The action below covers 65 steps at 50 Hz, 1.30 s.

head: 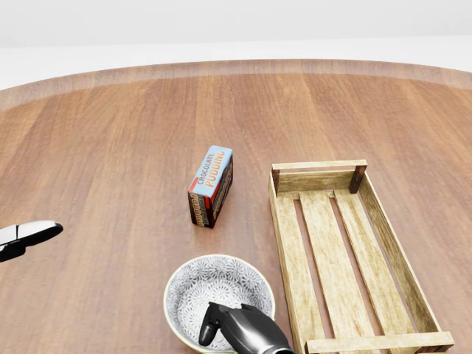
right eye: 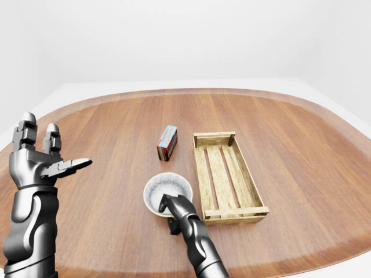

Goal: Pick up the bowl on the left and put it in the tray.

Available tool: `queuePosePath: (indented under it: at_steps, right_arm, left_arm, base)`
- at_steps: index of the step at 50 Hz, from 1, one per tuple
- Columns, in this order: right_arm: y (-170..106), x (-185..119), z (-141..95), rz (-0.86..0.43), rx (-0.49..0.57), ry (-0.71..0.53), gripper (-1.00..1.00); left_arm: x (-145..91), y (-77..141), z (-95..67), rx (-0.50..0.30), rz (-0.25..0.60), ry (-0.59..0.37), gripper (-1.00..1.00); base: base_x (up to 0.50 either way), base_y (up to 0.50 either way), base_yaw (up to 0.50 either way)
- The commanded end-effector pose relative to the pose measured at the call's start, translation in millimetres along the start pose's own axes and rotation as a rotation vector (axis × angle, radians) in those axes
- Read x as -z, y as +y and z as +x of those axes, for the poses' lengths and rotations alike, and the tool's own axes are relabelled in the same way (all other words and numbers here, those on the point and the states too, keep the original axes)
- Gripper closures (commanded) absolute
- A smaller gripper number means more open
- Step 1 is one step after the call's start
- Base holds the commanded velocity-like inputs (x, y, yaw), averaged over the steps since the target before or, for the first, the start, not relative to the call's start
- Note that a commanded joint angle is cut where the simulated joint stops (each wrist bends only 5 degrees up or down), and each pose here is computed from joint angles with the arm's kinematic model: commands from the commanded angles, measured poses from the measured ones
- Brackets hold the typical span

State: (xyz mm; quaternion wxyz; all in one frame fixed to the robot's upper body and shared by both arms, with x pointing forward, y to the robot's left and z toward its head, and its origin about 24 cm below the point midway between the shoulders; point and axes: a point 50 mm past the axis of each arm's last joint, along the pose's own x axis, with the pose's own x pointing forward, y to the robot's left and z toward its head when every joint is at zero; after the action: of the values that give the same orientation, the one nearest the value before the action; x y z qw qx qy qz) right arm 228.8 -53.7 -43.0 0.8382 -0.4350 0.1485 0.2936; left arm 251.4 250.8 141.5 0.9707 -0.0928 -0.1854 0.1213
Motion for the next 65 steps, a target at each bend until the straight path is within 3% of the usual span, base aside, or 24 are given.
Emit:
queuePosePath:
  at_steps: [1,12,24,35,53,65]
  right_arm:
    - [2.9,-16.3,-7.6,-0.013,-0.088,-0.063,1.00]
    - [-37.9,-49.0,-15.9,-0.126,-0.024,-0.170,1.00]
    - [-62.1,-60.9,-20.8,-0.190,0.023,-0.189,1.00]
    - [-107.2,-79.4,-32.8,-0.249,0.104,-0.229,1.00]
    - [-185.5,-81.3,-54.0,-0.285,0.321,-0.242,1.00]
    - [-223.0,-65.0,-59.9,-0.238,0.365,-0.235,1.00]
  left_arm:
    - [24.1,-7.8,-4.2,0.000,0.041,0.093,-1.00]
    - [24.4,-9.0,-4.1,0.001,0.039,0.094,-1.00]
    - [23.1,-8.6,-4.0,0.000,0.037,0.089,-1.00]
    - [20.7,-9.0,-1.6,-0.004,0.036,0.078,-1.00]
    - [24.2,-8.6,-2.9,-0.005,0.037,0.093,-1.00]
    - [23.4,-7.4,-2.5,-0.007,0.037,0.090,-1.00]
  base:
    - [0.00,0.00,0.00]
    - [0.00,0.00,0.00]
    - [0.00,0.00,0.00]
    - [0.00,0.00,0.00]
    - [0.00,0.00,0.00]
    - [0.00,0.00,0.00]
